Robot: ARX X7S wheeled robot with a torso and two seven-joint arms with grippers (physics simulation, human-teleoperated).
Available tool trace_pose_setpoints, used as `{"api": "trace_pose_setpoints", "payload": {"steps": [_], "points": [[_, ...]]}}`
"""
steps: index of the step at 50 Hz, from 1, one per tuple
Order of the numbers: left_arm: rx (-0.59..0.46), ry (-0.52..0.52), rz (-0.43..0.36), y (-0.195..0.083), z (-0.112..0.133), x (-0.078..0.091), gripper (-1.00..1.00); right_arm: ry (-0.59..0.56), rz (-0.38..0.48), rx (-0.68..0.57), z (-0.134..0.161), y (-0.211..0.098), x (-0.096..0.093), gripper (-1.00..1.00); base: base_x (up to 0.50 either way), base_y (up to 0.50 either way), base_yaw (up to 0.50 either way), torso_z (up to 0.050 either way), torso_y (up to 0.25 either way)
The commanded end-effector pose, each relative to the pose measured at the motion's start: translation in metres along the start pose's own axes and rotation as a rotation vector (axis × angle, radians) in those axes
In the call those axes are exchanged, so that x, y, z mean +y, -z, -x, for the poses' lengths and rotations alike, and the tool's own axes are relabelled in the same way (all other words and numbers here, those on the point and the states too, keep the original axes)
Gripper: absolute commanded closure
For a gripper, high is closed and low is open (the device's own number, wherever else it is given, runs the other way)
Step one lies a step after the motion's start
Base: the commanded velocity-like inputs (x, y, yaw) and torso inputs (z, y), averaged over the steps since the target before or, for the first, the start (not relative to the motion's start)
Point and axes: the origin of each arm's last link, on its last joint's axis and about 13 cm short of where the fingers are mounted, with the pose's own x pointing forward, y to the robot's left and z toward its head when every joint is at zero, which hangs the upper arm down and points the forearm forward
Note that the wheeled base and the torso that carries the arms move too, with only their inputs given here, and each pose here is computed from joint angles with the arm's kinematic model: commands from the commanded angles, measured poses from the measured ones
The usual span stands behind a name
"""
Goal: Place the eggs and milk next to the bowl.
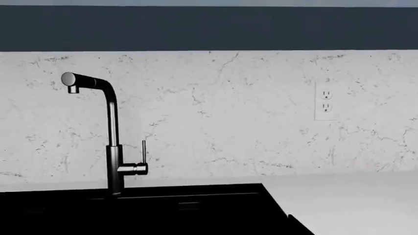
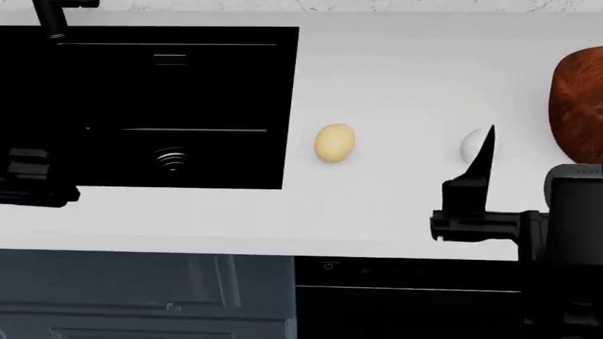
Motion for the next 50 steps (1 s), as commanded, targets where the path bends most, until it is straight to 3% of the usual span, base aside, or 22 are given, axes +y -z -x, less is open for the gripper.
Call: {"api": "trace_pose_setpoints", "payload": {"steps": [1,9,50], "points": [[-0.001,-0.025,0.04,-0.021,-0.015,0.014,-1.0,0.037,0.033,-0.032,-0.022,-0.029,-0.021,-1.0,0.0,0.0,0.0,0.0,0.0],[0.009,-0.057,0.029,-0.019,-0.017,0.019,-1.0,0.031,0.053,-0.038,-0.029,-0.035,-0.02,-1.0,0.0,-0.07,0.0,0.0,0.0],[0.05,-0.03,0.03,-0.003,-0.013,0.013,-1.0,0.012,0.051,-0.002,-0.025,-0.027,-0.018,-1.0,0.0,-0.5,0.0,0.0,0.0]]}}
